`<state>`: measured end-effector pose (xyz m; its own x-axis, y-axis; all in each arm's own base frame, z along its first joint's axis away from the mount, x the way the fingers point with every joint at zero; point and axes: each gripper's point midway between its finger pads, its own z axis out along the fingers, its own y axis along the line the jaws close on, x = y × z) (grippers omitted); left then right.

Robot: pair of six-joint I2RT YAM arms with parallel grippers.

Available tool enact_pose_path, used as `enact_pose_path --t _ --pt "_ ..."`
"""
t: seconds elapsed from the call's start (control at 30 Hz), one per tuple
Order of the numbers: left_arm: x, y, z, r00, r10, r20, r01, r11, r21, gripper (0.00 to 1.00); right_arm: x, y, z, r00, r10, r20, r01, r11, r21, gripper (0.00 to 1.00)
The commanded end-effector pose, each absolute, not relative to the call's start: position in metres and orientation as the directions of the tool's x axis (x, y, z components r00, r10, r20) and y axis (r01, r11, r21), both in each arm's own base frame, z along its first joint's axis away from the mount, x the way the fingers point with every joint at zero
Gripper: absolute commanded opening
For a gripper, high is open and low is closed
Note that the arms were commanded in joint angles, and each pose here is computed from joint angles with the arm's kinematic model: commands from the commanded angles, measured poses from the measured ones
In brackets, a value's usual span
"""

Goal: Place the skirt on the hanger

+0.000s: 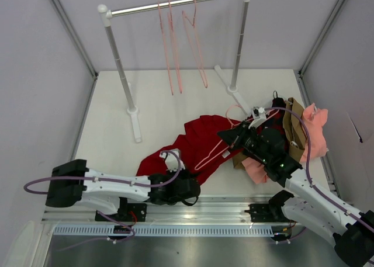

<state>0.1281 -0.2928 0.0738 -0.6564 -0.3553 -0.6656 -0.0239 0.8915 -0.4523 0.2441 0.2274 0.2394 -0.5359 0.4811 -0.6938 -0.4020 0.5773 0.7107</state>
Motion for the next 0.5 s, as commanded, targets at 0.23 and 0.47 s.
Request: enact_pose_path --t 0.23,0.47 --pt "0.144 -0.211 0.101 -0.589 -0.281 -0.757 0.028 0.93 -0.367 0.0 0.232 0.23 0.27 -0.449 0.528 -0.72 -0.5 0.52 0.693 0.0" --pt "0.165 -0.193 0.154 -0.55 -0.195 -0.812 0.136 0.939 -0.317 0.0 0.238 0.238 0.283 -0.379 0.594 -0.71 -0.458 0.546 0.702 0.0"
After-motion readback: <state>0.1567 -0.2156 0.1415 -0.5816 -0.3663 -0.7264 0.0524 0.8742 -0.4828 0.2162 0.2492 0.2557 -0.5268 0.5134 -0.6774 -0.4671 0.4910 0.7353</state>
